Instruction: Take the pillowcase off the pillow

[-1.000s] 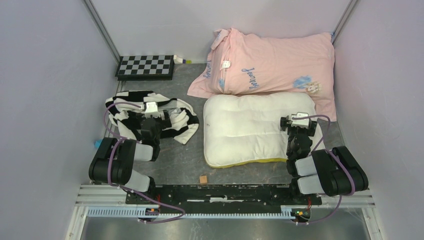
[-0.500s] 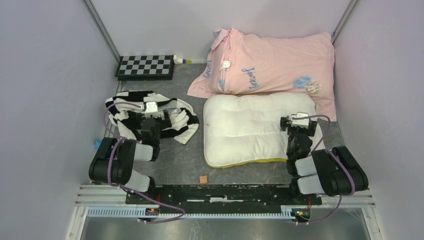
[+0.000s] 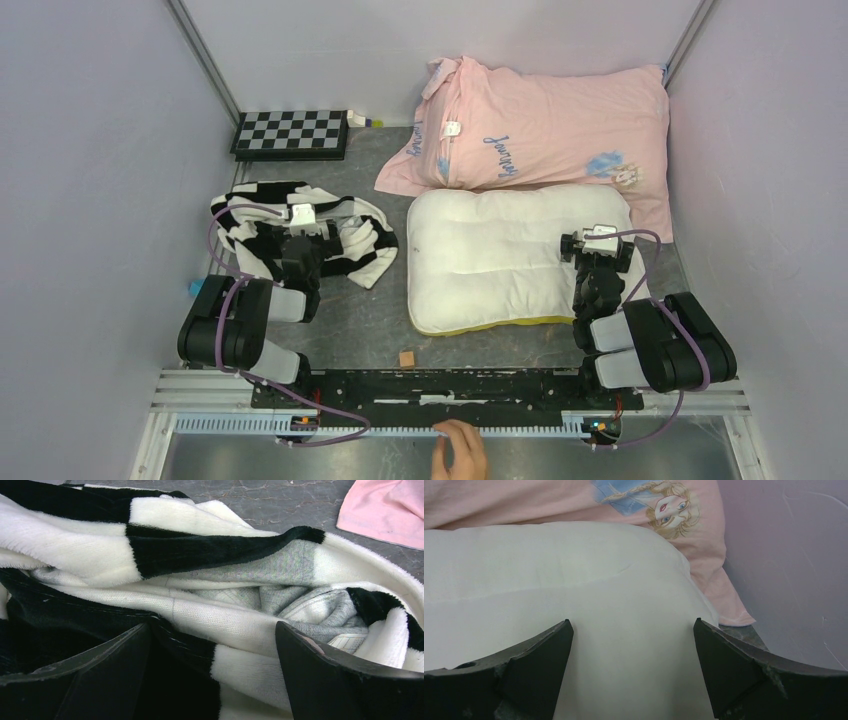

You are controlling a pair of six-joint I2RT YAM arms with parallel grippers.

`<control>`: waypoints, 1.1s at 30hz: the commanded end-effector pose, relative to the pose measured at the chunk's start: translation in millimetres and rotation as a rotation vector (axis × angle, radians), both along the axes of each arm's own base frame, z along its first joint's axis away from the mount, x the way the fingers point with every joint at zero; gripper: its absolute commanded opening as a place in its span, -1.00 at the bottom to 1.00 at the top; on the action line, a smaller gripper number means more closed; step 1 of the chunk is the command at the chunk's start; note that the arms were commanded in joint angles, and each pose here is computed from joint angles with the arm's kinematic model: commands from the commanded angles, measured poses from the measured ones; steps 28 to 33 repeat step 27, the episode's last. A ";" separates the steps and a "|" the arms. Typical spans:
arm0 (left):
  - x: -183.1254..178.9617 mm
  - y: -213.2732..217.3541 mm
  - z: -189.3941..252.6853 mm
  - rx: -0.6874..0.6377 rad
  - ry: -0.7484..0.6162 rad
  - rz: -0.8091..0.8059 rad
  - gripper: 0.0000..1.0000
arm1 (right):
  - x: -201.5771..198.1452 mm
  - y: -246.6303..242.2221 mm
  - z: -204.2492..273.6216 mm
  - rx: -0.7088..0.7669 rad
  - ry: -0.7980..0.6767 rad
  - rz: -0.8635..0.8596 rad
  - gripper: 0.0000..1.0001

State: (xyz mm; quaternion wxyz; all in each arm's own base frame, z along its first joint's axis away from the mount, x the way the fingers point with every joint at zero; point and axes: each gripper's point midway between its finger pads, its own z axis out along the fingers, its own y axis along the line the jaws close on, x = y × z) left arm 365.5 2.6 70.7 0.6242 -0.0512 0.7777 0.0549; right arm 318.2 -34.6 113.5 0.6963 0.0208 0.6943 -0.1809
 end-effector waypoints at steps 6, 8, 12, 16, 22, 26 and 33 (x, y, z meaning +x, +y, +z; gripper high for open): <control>10.3 4.7 21.9 0.011 -0.080 0.020 1.00 | -27.9 -0.4 -25.8 -0.015 0.065 0.027 0.96; 10.2 4.5 22.2 0.010 -0.081 0.020 1.00 | -27.7 -0.5 -25.5 -0.015 0.064 0.026 0.96; 10.1 4.9 21.6 0.011 -0.079 0.021 1.00 | -27.6 -0.3 -25.4 -0.015 0.064 0.027 0.96; 11.2 4.7 22.0 0.011 -0.078 0.020 1.00 | -28.0 -0.5 -26.1 -0.015 0.066 0.026 0.96; 12.3 4.8 20.8 -0.001 -0.072 0.004 1.00 | -27.9 -0.5 -25.7 -0.015 0.064 0.026 0.96; 13.3 4.7 19.5 -0.002 -0.064 0.003 1.00 | -27.7 -0.2 -25.6 -0.015 0.064 0.027 0.96; 13.1 4.6 19.3 -0.002 -0.064 0.003 1.00 | -27.9 -0.6 -25.9 -0.015 0.065 0.026 0.96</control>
